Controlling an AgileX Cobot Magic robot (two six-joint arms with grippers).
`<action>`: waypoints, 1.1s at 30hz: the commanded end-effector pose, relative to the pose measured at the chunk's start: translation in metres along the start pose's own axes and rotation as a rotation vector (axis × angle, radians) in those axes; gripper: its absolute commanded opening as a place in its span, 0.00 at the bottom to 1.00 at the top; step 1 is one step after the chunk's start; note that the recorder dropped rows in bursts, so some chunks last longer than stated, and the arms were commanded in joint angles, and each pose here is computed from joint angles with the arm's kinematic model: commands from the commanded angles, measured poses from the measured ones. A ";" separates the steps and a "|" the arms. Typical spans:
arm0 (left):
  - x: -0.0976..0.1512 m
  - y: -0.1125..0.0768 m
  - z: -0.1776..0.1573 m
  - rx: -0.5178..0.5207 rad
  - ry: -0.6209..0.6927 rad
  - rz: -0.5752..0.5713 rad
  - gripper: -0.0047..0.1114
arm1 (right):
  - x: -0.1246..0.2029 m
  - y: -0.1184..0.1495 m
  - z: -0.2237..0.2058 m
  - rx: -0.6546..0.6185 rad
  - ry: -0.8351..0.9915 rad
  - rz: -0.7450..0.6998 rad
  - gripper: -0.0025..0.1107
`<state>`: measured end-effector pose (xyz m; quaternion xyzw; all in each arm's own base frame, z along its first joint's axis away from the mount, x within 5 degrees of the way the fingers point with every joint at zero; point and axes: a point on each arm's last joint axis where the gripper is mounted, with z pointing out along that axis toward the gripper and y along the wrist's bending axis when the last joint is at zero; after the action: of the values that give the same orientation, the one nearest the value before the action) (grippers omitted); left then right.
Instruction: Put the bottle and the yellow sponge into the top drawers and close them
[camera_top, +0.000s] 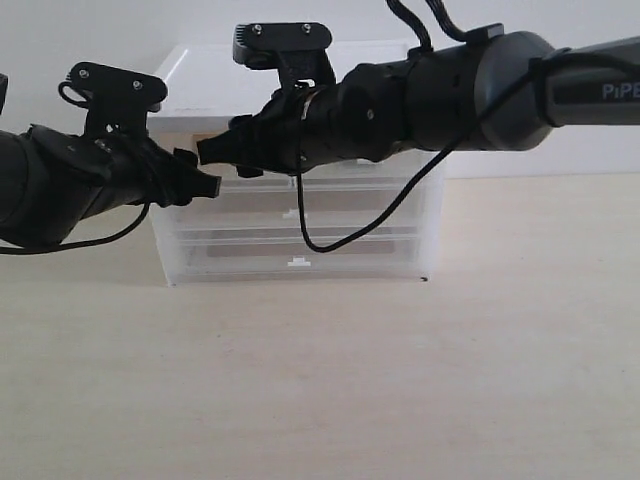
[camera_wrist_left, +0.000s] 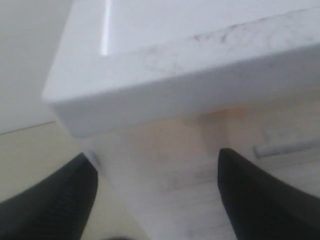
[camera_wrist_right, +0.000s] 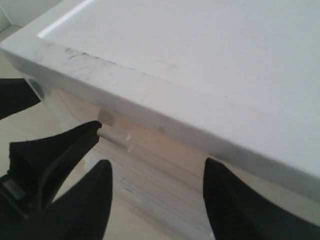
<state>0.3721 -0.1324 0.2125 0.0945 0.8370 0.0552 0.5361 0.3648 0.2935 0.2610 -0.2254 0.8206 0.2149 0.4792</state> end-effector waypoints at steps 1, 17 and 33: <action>-0.012 0.017 0.004 -0.127 -0.039 0.007 0.59 | -0.006 -0.002 -0.005 0.005 0.001 -0.011 0.46; -0.006 0.032 -0.086 0.086 -0.022 -0.203 0.48 | 0.014 -0.004 -0.083 0.012 0.001 -0.019 0.24; 0.043 0.028 -0.254 0.489 -0.422 -0.353 0.07 | 0.112 -0.024 -0.267 0.017 -0.499 0.094 0.02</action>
<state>0.1337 -0.0901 0.2890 0.0803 0.7258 -0.2279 0.6440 0.1513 0.1130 0.2808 -0.1414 0.7047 0.2755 0.6383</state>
